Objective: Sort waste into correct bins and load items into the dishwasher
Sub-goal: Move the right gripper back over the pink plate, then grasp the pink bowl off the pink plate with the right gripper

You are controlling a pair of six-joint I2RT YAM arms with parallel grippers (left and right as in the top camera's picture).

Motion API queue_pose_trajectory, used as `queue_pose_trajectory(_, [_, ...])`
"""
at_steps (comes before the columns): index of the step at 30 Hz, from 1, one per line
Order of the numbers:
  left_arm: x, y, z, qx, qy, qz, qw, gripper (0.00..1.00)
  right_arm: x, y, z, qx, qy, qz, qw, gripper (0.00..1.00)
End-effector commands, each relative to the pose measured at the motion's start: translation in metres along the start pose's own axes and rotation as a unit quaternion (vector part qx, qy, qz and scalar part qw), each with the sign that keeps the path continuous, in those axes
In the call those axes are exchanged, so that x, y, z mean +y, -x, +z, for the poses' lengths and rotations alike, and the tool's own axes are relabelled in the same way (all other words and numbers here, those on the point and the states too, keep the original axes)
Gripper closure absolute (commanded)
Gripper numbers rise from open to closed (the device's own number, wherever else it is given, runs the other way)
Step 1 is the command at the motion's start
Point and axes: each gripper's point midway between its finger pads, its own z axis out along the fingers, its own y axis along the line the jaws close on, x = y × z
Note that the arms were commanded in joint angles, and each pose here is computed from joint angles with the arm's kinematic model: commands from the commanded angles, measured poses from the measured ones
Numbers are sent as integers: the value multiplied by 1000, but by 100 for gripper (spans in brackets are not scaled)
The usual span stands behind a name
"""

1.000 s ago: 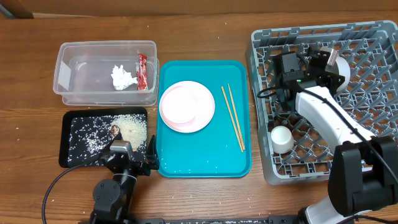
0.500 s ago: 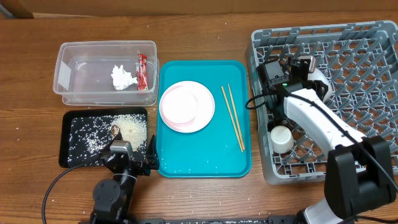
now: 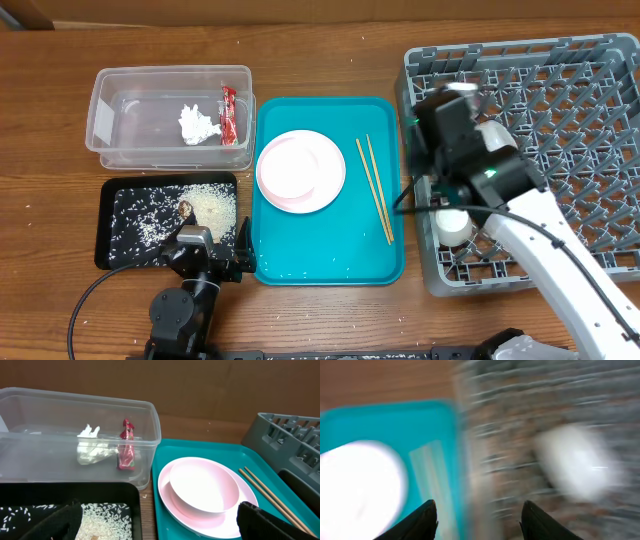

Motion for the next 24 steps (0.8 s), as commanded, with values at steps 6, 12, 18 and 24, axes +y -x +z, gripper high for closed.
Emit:
queue_pose_trajectory(6, [0,1,0,-5,-2,-5,1000,0,129,-68,42,131,206,-41,969,44])
queue_pose_trajectory(12, [0,1,0,-5,-2,-5,1000,0,153,-85,99,154,202,-2,967,48])
queue_pose_trajectory(18, [0,1,0,-5,-2,-5,1000,0,172,-106,137,176,221,0,959,63])
queue_pose_trajectory(24, [0,1,0,-5,-2,-5,1000,0,165,-111,147,179,199,7,964,96])
